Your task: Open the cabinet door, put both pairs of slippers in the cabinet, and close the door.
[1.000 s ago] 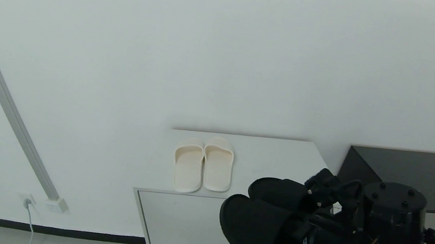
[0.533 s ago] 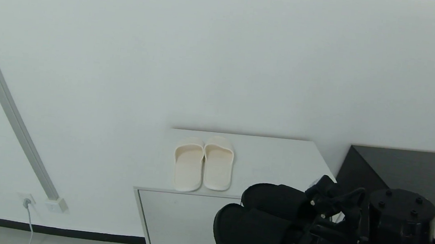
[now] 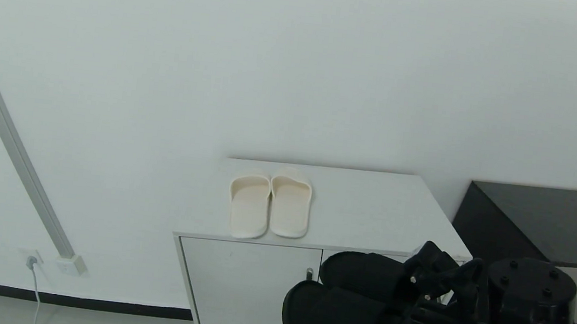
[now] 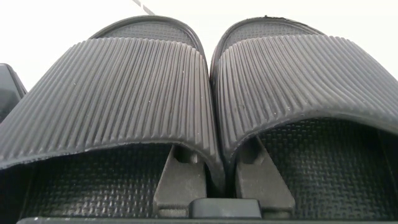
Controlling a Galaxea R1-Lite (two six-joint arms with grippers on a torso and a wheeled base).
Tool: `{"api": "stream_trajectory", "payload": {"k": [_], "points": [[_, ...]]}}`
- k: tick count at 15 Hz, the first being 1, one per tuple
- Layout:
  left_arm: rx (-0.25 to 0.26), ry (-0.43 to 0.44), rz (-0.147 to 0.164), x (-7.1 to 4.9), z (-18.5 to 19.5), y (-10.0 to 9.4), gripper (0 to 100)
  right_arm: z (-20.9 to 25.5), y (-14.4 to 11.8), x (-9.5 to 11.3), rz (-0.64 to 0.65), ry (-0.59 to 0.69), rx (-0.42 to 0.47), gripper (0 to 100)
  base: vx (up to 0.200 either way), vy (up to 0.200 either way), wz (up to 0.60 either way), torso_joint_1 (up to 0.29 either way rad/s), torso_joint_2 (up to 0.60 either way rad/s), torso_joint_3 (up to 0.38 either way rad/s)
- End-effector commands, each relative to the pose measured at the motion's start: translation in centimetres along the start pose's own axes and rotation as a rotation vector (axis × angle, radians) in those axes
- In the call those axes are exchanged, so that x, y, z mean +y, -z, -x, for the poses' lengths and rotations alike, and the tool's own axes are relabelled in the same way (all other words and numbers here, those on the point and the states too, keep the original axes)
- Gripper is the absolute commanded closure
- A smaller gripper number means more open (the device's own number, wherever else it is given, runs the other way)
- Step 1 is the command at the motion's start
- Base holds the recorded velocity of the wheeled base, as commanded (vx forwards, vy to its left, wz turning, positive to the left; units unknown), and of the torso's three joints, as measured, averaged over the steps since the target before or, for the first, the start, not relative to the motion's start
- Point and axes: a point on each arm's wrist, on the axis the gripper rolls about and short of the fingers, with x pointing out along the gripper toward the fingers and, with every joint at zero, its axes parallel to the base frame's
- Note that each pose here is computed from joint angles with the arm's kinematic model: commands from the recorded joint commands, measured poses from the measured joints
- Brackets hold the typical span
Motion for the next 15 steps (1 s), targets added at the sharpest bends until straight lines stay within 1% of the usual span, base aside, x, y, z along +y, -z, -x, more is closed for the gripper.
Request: {"api": "stream_trajectory", "payload": {"k": [1, 4, 5, 6, 15], "points": [[0.000, 0.000, 0.000, 0.00, 0.00, 0.00, 100, -0.12, 0.15, 0.06, 0.001, -0.003, 0.007, 100, 0.000, 0.000, 0.00, -0.168, 0.38, 0.217], [0.001, -0.002, 0.001, 0.00, -0.01, 0.00, 100, -0.51, 0.56, 0.00, -0.003, -0.003, 0.027, 100, 0.000, 0.000, 0.00, -0.199, 0.45, 0.259], [0.002, -0.001, 0.001, 0.00, -0.01, 0.00, 0, -0.61, 0.49, -0.01, -0.003, -0.003, 0.026, 100, 0.000, 0.000, 0.00, -0.227, 0.54, 0.315], [0.002, 0.001, 0.008, 0.00, -0.01, 0.00, 0, -0.74, 0.46, -0.02, -0.003, -0.003, 0.026, 100, 0.000, 0.000, 0.00, -0.232, 0.54, 0.315], [0.000, 0.000, 0.008, 0.00, 0.00, 0.00, 0, -0.79, 0.93, 0.15, -0.002, -0.010, 0.042, 100, 0.000, 0.000, 0.00, -0.212, 0.53, 0.317]]}}
